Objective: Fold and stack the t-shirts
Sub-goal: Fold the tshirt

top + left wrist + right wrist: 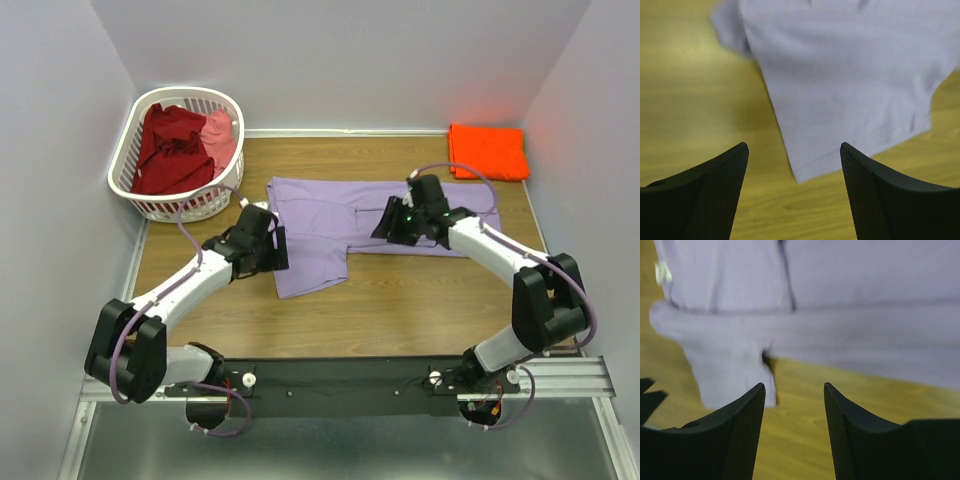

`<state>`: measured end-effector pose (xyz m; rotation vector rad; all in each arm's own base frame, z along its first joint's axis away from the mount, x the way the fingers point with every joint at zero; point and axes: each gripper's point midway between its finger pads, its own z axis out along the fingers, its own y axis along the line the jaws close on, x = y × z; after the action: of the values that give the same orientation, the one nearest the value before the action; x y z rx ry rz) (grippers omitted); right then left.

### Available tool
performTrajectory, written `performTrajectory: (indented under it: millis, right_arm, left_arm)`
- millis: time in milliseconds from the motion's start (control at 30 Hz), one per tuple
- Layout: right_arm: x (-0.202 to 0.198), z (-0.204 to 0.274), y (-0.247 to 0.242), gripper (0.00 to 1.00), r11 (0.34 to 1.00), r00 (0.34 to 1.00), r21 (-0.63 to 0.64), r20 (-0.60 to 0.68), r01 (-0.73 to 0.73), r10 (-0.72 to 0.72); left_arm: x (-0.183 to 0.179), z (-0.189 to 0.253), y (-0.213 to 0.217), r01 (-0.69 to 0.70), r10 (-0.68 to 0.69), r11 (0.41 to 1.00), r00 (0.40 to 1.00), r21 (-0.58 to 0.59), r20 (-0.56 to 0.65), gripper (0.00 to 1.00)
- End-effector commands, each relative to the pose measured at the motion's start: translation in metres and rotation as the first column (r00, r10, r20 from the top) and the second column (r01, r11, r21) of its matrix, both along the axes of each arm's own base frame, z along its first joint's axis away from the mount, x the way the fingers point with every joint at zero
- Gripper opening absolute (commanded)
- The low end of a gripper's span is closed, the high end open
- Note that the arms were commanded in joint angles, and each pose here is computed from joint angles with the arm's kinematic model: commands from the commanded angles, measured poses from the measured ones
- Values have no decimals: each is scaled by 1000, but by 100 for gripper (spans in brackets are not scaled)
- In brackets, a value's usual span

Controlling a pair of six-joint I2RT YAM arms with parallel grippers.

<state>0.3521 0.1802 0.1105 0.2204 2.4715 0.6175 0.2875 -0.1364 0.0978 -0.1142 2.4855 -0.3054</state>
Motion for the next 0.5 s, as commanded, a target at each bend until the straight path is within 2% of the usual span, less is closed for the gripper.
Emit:
performTrajectory:
  millis: [0, 133, 367, 467]
  right_arm:
    - [-25, -12, 51, 57, 990, 998, 128, -36, -55, 60]
    - [-44, -41, 71, 55, 988, 990, 134, -103, -83, 97]
    - [-64, -74, 98, 54, 981, 973, 134, -169, -138, 160]
    - [-70, -83, 105, 50, 980, 966, 129, -188, -153, 175]
  left_arm:
    - [-39, -31, -6, -21, 20, 1000, 993, -14, -115, 81]
    - [-58, -52, -4, -16, 16, 1000, 985, 1, -173, 73]
    - [-65, -72, -9, 21, -13, 999, 970, 30, -241, 59]
    - [-68, -79, -10, 28, -19, 999, 965, 32, -262, 56]
